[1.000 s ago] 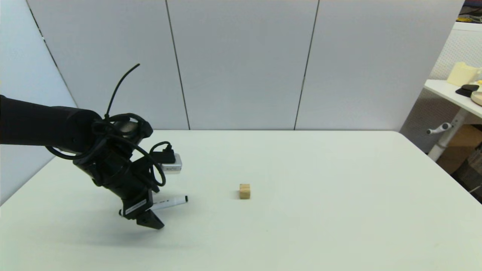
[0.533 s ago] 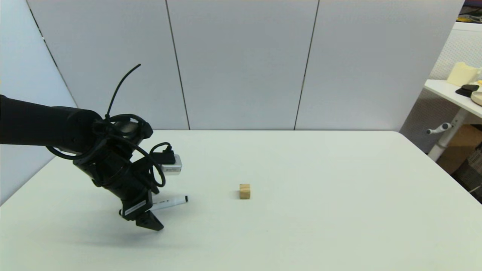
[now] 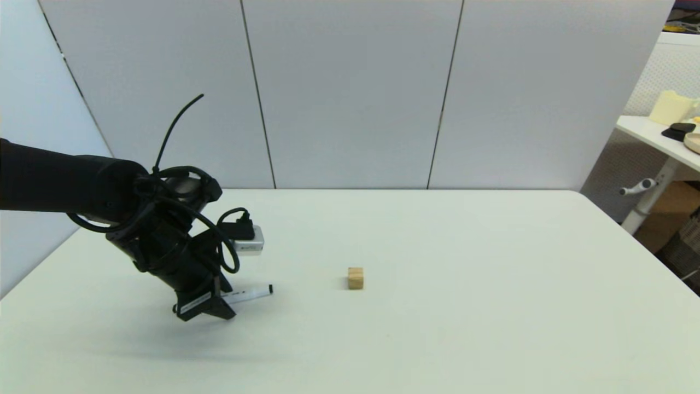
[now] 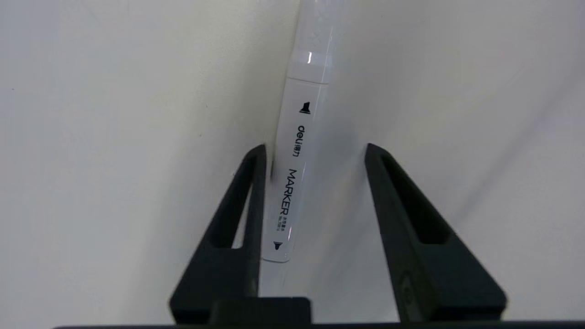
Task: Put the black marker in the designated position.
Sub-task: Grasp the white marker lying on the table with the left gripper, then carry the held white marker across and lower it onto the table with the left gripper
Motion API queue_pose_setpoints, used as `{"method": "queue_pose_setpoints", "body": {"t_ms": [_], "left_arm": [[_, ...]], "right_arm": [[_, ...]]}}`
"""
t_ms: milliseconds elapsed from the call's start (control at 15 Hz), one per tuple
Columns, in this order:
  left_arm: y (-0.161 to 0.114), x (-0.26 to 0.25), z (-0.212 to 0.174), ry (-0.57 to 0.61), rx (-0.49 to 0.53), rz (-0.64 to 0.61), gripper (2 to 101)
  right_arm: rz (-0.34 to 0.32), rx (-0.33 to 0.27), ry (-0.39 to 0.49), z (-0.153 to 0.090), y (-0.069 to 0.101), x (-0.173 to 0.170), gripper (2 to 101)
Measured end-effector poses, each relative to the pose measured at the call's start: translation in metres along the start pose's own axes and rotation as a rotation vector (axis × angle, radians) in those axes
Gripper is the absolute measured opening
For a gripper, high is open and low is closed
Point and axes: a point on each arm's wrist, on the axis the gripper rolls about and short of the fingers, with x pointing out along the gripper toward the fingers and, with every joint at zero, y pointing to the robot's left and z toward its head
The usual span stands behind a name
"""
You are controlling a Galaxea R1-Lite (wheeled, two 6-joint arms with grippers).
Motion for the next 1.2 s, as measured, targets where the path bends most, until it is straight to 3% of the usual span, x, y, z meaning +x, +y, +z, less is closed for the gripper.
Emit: {"method": "queue_pose_setpoints", "body": {"t_ms": [67, 733, 933, 1200], "left_arm": [[0.0, 0.0, 0.0, 0.0, 0.001, 0.001, 9.3], [0.002, -0.012, 0.006, -0.035, 0.048, 0.048, 11.3], [-0.002, -0.028, 0.026, -0.091, 0.053, 0.09, 11.3], [-0.025, -0.044, 0.076, -0.211, -0.042, 0.096, 11.3]], "right_arm": [[0.0, 0.0, 0.0, 0.0, 0.0, 0.0, 97.7], [0.0, 0.0, 0.0, 0.0, 0.0, 0.0, 97.7], [0.0, -0.001, 0.0, 0.0, 0.0, 0.0, 97.7], [0.0, 0.0, 0.0, 0.0, 0.0, 0.0, 97.7]]}}
